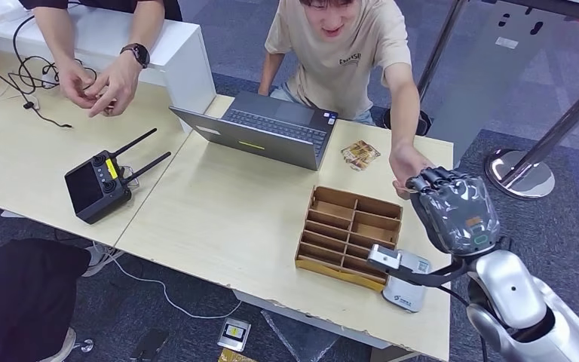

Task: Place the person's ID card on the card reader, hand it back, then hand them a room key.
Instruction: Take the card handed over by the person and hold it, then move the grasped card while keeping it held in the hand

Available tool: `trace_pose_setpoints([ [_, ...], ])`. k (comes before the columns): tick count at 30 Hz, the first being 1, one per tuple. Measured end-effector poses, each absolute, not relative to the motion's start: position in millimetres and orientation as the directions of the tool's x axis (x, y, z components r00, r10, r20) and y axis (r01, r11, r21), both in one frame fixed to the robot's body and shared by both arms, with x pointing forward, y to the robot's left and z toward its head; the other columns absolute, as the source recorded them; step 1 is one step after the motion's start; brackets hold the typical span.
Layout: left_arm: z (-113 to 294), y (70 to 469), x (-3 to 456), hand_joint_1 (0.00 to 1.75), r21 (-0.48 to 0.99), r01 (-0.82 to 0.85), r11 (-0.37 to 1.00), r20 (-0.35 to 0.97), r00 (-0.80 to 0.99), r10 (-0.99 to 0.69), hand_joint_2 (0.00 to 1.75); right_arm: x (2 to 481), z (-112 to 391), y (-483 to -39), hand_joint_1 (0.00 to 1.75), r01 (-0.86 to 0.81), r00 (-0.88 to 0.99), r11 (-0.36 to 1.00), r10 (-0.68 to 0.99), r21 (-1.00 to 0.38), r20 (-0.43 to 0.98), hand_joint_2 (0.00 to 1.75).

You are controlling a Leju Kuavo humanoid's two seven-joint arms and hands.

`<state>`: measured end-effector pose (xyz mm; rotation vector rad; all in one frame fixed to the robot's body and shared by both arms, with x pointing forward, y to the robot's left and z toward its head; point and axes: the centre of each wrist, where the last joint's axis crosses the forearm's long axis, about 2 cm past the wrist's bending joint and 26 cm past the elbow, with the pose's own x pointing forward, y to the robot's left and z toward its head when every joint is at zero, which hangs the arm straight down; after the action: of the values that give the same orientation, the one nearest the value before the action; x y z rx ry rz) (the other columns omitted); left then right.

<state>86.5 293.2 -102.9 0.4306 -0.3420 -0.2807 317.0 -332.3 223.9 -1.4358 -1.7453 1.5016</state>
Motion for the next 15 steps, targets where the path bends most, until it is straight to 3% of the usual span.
trace_pose_setpoints([
  [9,-102,291,89,0.00,0.453,0.243,0.858,0.265,0.882,-0.390,0.00,314,221,-330,1.75,0.407,-0.392,-0.029,0.897,-0.913,-0.204,1.75],
  [15,-102,285,88,0.00,0.465,0.249,0.850,0.271,0.874,-0.404,0.00,301,221,-332,1.75,0.363,-0.422,0.273,0.900,-0.891,0.104,1.75],
])
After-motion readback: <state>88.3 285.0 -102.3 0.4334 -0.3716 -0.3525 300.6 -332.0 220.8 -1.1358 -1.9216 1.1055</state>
